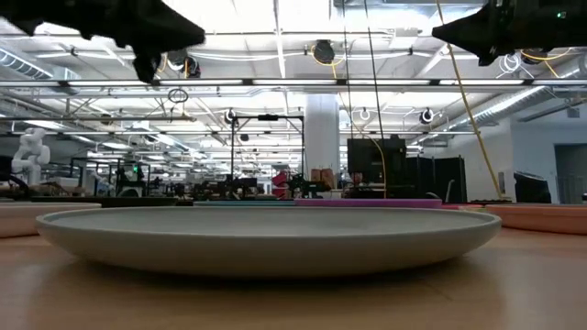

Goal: Stack plastic plates
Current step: Stack the gray plate on top of the blue plate

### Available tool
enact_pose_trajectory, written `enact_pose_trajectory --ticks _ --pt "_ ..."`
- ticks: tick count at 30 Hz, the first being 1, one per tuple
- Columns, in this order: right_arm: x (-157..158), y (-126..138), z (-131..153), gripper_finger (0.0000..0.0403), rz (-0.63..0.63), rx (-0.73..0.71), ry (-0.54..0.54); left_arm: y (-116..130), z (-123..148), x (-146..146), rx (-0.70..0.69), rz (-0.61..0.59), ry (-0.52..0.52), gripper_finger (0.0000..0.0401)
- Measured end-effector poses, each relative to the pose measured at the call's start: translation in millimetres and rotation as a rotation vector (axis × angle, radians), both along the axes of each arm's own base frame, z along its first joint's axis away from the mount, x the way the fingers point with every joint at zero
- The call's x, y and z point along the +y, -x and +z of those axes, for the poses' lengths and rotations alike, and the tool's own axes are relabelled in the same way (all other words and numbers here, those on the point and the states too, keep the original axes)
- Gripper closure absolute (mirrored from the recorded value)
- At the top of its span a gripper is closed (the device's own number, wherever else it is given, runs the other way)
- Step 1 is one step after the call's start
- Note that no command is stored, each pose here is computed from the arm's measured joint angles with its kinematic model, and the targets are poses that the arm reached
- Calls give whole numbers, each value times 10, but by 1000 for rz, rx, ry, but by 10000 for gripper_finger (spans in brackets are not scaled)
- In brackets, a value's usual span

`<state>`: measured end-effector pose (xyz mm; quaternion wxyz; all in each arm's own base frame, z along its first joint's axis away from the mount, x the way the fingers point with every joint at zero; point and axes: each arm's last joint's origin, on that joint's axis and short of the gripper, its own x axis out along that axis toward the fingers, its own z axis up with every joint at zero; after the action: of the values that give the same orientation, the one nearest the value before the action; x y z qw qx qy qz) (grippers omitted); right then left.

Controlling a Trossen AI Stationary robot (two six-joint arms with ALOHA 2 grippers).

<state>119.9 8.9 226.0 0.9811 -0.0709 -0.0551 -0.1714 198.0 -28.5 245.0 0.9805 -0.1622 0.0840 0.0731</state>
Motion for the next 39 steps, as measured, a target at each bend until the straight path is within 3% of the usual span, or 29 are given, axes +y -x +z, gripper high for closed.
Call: enact_pose_trajectory --ticks 13,22,39 --pt "1 -3 -17 403 1 19 1 -893 -471 -166 481 -37 -169 354" --pt "1 -3 -23 403 1 25 2 -1290 -761 -214 596 -69 -218 354" --pt "1 -6 -51 403 1 55 7 -1391 -862 -65 690 -75 -158 354"
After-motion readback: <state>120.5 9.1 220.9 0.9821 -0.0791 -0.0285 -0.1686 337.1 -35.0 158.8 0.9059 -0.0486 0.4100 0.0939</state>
